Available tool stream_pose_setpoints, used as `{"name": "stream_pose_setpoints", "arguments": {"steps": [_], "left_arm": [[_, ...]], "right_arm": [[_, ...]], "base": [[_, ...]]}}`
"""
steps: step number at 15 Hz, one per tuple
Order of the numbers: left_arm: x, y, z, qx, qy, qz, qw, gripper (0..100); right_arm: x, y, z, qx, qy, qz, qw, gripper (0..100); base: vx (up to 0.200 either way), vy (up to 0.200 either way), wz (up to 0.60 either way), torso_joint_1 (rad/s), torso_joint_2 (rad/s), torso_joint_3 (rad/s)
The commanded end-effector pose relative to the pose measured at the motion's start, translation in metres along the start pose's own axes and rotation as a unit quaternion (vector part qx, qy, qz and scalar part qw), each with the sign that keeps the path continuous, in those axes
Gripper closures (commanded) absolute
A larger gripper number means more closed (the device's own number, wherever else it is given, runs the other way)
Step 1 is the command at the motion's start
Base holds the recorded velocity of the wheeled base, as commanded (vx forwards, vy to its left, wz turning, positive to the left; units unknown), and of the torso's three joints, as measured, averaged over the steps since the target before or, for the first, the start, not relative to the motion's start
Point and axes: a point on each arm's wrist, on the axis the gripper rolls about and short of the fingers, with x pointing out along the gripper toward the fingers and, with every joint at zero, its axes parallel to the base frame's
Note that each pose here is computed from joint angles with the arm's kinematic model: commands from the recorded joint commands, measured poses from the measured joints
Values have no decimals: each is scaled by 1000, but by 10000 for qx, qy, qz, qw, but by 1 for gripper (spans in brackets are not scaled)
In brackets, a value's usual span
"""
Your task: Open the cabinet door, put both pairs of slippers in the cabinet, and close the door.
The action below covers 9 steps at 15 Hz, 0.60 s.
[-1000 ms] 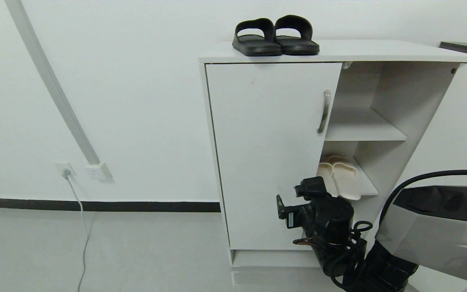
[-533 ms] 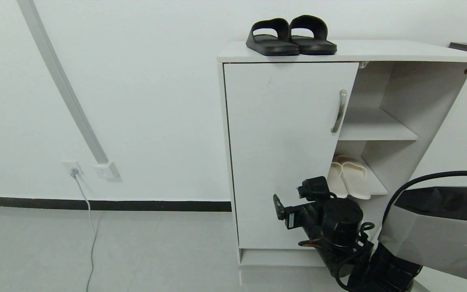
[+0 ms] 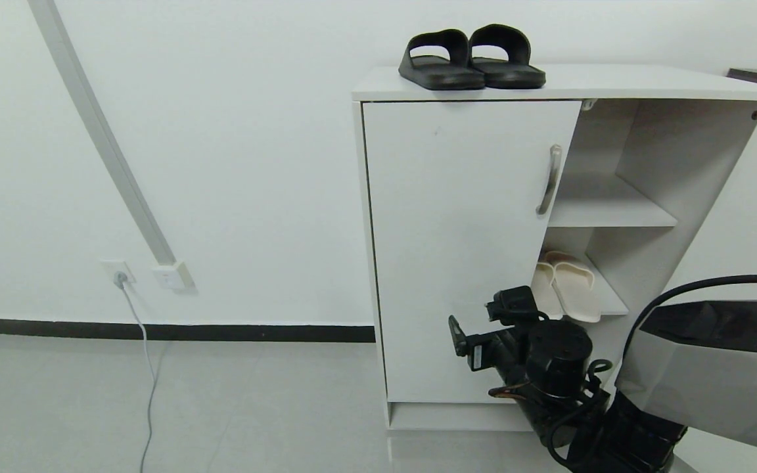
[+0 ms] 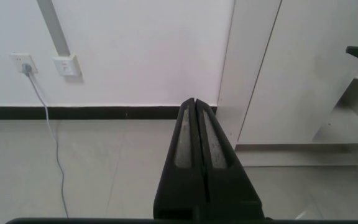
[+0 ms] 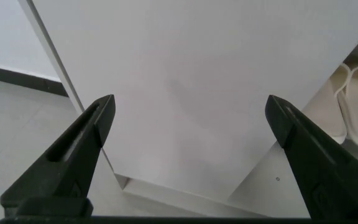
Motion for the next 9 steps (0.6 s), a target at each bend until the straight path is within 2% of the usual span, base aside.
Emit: {"name": "stream_pose_setpoints", "arguments": {"steps": [1, 7, 9], "left_arm": [[0, 0, 0, -2, 6, 7, 10000, 100], [0, 0, 0, 6, 6, -1, 10000, 100], [0, 0, 0, 6, 6, -1, 10000, 100]], "right_arm": [[0, 1, -1, -6, 3, 7, 10000, 0], [0, 1, -4, 5, -17, 14, 10000, 0], [0, 1, -5, 1, -11, 14, 10000, 0]], "base": [[0, 0, 0, 0, 0, 0], [0, 0, 0, 0, 0, 0], [0, 0, 0, 7, -100, -146]]}}
